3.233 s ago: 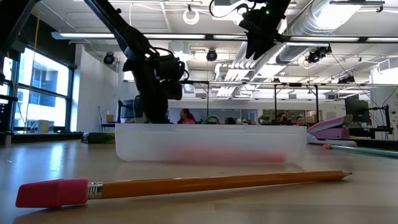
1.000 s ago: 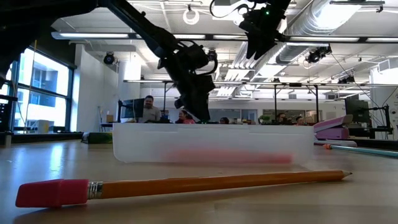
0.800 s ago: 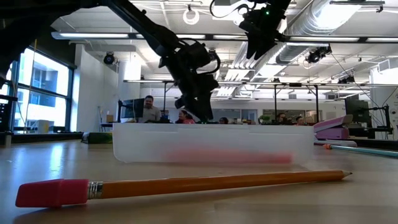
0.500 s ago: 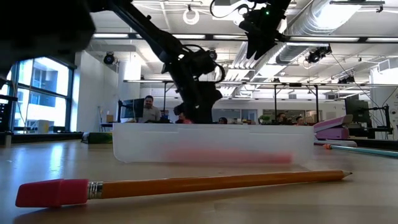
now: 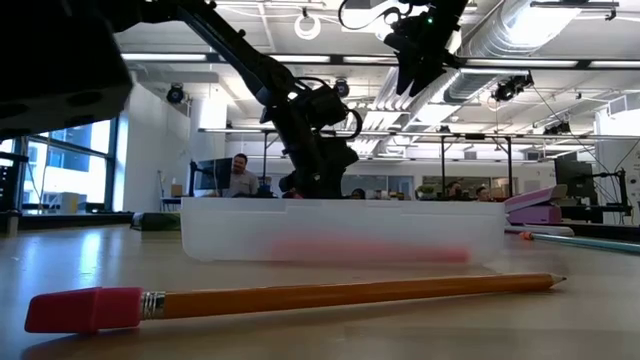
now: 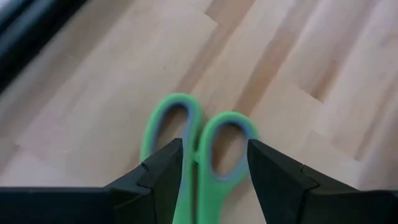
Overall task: Pack school essentials
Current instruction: Put the green scissors into the blue supply box
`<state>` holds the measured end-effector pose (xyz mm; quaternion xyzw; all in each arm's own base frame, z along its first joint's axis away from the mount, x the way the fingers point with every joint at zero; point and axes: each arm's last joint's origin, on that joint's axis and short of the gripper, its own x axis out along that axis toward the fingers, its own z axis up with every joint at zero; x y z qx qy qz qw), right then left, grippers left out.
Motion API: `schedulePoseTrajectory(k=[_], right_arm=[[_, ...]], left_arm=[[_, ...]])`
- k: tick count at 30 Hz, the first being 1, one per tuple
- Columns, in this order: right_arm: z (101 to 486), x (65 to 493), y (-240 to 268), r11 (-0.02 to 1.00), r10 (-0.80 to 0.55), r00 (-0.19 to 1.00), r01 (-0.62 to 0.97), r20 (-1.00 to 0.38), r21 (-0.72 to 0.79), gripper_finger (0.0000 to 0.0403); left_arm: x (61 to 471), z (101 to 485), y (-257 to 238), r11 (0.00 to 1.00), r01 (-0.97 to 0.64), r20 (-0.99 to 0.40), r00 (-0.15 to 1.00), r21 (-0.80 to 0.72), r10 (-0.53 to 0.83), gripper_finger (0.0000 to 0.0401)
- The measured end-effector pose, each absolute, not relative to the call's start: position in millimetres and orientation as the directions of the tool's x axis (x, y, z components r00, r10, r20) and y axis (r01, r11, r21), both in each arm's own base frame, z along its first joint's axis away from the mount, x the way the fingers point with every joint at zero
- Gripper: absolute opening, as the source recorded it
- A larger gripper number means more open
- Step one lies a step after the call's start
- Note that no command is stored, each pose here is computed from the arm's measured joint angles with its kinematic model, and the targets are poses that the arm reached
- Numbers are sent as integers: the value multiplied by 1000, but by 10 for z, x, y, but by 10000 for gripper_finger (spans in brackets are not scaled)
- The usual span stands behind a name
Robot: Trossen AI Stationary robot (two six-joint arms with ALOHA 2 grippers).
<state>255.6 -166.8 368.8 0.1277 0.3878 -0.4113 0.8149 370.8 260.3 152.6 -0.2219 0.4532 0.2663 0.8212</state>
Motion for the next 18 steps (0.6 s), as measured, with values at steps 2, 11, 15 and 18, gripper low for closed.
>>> schedulePoseTrajectory(k=[2,11,15,18], right_arm=[[3688,2557,-1668,629,-571,361,769,-737,-111,181],[3687,2560,-1665,627,-559,372,775,-741,-84,181],[3686,2561,-1663,627,-553,378,776,-743,-71,181],[3686,2561,-1663,619,-553,378,783,-743,-62,181]], left_arm=[[3674,1529,2630,751,-641,-870,450,-156,203,168],[3600,1743,2751,775,-611,-894,423,-162,146,168],[3597,1741,2746,791,-592,-897,419,-151,142,168],[3608,1717,2752,795,-587,-896,421,-149,143,168]])
